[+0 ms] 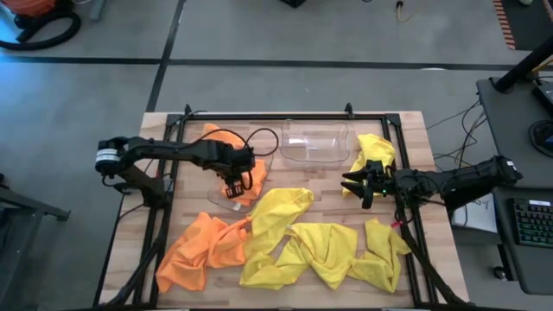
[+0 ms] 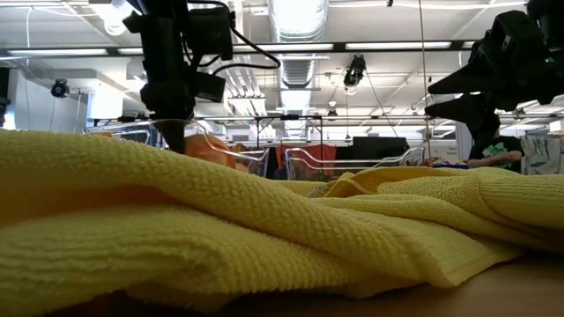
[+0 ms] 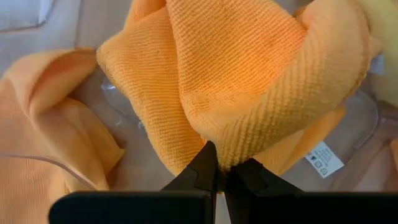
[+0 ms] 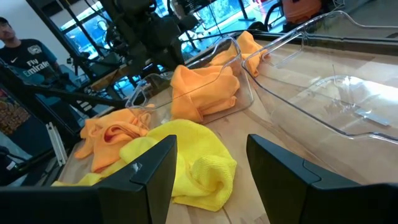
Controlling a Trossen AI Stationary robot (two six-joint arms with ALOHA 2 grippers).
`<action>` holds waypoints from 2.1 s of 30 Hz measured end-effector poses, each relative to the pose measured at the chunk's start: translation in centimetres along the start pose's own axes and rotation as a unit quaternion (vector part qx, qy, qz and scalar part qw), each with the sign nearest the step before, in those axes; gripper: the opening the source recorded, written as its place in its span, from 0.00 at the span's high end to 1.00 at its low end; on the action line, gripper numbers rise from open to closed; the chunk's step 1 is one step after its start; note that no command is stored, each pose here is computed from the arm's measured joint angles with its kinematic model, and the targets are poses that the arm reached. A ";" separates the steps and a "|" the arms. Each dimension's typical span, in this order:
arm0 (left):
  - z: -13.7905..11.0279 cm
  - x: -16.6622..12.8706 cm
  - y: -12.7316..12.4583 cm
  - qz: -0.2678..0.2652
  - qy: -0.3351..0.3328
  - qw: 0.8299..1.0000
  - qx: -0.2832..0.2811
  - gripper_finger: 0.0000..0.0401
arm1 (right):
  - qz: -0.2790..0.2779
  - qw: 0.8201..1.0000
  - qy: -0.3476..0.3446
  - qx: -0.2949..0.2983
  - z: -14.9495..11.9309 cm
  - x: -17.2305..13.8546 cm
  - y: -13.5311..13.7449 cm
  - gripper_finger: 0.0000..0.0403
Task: Sort microfiber towel by color & place in baskets
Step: Put the orange microfiber towel into the left transparent bin
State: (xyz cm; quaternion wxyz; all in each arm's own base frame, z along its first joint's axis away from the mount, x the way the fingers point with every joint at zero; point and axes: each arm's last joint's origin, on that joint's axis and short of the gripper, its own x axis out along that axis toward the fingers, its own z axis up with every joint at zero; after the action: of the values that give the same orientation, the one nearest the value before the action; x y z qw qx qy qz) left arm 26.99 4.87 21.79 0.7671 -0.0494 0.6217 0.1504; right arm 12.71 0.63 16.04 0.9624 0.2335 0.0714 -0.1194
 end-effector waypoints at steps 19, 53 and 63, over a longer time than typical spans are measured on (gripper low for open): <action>-0.7 -0.1 -0.7 -0.075 0.043 0.996 -0.024 1.00 | 0.000 1.000 0.000 0.000 0.0 0.0 0.0 0.53; -2.0 -0.5 -2.3 -0.077 0.102 0.990 -0.053 1.00 | 0.000 1.000 0.000 0.000 0.0 0.0 0.0 0.53; -2.4 -0.2 -2.5 -0.098 0.114 0.987 -0.058 1.00 | 0.000 1.000 0.000 -0.001 0.0 0.0 0.0 0.53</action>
State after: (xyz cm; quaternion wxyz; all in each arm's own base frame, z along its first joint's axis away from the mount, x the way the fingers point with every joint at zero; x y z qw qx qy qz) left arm 25.48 1.86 21.15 0.6979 -0.1712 0.6877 0.1035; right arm 12.71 0.63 16.04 0.9625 0.2328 0.0717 -0.1192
